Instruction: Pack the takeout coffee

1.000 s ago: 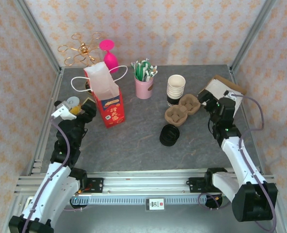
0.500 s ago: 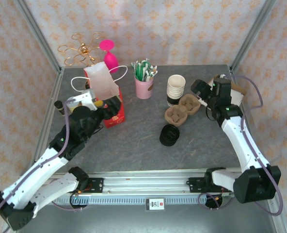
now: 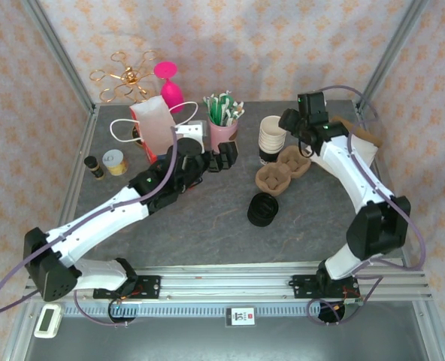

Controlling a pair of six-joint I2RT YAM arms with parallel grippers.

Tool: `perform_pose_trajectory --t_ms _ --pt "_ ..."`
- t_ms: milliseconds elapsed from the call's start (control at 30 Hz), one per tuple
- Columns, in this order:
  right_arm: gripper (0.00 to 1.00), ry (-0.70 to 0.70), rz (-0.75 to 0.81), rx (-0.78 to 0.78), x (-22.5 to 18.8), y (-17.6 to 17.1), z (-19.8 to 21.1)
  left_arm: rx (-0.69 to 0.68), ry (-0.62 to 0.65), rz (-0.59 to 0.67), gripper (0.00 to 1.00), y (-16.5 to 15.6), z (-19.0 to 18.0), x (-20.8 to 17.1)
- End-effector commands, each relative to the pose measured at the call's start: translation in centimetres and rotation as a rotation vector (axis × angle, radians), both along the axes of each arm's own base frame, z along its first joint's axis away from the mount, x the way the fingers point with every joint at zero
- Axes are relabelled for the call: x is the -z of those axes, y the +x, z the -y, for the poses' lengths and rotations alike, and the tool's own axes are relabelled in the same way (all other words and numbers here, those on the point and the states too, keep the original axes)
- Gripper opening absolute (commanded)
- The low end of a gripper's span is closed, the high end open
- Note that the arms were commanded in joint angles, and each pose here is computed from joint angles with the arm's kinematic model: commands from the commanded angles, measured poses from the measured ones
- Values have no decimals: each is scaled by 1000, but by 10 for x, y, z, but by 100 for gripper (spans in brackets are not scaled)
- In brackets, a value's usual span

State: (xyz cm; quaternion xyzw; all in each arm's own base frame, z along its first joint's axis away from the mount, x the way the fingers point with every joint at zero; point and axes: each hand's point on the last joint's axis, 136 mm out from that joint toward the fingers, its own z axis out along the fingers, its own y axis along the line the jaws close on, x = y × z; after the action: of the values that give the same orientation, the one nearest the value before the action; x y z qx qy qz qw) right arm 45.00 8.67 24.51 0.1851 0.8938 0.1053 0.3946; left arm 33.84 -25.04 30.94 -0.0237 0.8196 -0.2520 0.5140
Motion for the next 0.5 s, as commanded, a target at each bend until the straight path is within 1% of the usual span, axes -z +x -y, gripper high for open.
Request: perform_pose_trajectory --t_ms 0,133,233,300,467 --pt "58 -55 -56 12 7 3 4 24 -14 49 99 8 13 -19" --pt "49 -72 -83 -11 14 12 -6 12 0 41 99 15 17 -9" --pt "44 -59 -103 -36 22 15 -15 13 6 31 99 16 19 -4" --pt "39 -62 -106 -45 24 17 -19 6 10 32 99 17 17 -3" --pt "29 -69 -122 -46 31 22 -22 5 23 23 99 18 18 1"
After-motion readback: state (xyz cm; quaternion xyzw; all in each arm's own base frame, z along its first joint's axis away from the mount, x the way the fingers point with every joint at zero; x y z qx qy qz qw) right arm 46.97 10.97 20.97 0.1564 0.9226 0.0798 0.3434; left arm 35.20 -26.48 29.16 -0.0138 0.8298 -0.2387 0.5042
